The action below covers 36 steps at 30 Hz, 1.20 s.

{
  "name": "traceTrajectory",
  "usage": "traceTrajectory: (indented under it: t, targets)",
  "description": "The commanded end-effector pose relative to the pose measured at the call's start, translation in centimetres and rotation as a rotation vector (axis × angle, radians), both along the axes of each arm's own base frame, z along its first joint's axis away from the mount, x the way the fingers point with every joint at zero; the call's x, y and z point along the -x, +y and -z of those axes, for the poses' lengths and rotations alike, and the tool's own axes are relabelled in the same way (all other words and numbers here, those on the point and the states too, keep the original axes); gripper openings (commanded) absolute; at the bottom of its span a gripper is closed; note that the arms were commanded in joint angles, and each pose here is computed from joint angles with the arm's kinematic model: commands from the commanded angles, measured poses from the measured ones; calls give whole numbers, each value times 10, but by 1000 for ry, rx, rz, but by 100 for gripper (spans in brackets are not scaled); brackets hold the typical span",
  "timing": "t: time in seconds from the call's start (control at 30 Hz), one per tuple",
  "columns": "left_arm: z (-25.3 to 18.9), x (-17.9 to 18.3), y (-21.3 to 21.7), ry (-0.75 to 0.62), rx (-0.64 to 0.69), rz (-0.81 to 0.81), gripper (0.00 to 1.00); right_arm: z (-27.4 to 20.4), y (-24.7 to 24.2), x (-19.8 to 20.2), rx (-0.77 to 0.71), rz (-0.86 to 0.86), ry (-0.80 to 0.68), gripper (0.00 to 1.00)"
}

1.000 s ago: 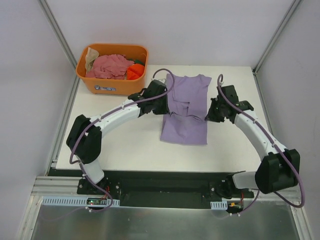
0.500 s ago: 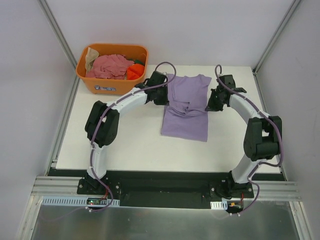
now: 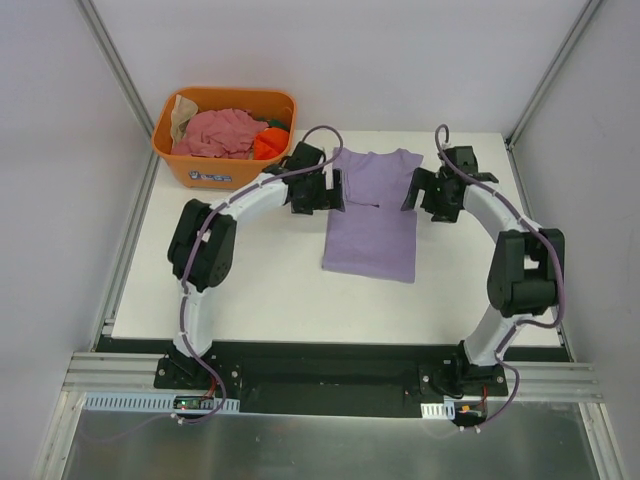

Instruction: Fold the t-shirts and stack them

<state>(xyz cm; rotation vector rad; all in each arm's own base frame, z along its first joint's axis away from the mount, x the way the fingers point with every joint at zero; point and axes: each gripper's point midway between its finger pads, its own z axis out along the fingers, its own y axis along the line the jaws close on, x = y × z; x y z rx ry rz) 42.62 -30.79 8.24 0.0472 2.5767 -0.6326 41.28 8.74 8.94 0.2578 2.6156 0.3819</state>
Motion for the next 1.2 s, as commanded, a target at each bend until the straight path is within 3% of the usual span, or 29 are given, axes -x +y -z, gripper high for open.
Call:
traceTrajectory:
  t: [0.0,0.23,0.37,0.57,0.77,0.87,0.93,1.07,1.17]
  targets:
    - [-47,37,18,-26,49,-20,99,-40,5,38,-58,-25,-98,96]
    - [-13,121,32,106,105,-5,99,-17,5,115,-166,75,-174,96]
    - [13,146,22,186,133,3,96,5,15,144,-273,83,-100,96]
    - [40,147,17,237,93,-29,71,26,27,160,-372,101,-29,98]
    - [60,147,18,273,58,-50,47,42,21,171,-335,126,6,99]
    - [66,146,14,290,58,-44,28,48,17,173,-314,140,17,99]
    - [70,146,15,298,54,-46,4,52,15,174,-300,151,30,96]
    - [74,149,19,305,41,-51,0,59,7,169,-252,176,42,88]
    - [77,152,20,307,37,-48,0,63,8,165,-252,178,69,73]
